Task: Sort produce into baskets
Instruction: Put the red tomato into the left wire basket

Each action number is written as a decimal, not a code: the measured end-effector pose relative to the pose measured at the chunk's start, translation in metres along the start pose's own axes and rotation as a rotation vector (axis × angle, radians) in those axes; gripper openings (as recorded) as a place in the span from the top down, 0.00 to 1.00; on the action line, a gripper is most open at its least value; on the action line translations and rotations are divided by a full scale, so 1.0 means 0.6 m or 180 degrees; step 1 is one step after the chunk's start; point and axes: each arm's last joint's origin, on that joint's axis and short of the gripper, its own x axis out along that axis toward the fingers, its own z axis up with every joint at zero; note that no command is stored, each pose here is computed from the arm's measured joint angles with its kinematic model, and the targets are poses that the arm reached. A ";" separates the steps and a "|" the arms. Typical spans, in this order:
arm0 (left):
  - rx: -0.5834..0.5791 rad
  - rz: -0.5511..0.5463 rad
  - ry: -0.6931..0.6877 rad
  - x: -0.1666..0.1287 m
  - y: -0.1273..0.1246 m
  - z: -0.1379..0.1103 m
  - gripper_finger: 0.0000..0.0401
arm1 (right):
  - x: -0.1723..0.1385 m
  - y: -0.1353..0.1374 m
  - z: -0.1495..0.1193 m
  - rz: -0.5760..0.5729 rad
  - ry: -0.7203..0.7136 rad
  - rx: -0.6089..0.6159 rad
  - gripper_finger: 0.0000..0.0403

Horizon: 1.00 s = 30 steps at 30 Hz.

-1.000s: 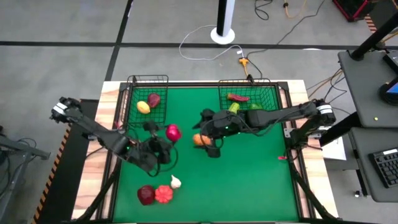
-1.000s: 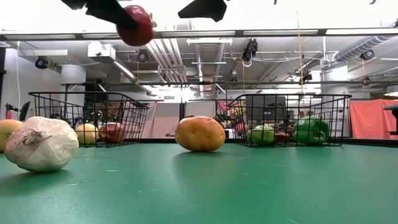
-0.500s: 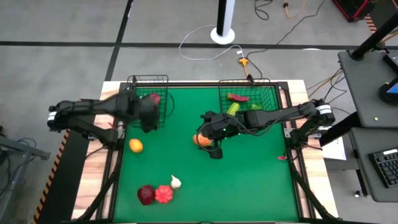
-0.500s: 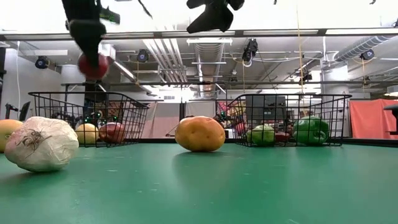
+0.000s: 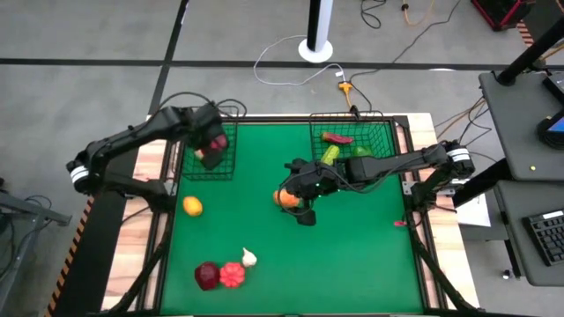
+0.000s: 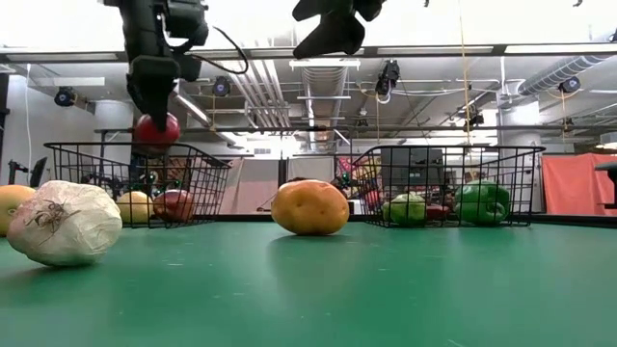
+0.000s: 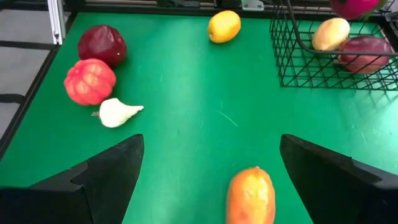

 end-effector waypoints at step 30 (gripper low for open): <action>-0.0558 0.0072 0.0465 0.134 0.007 0.003 0.23 | 0.005 0.000 -0.012 -0.0004 0.0096 0.0190 0.09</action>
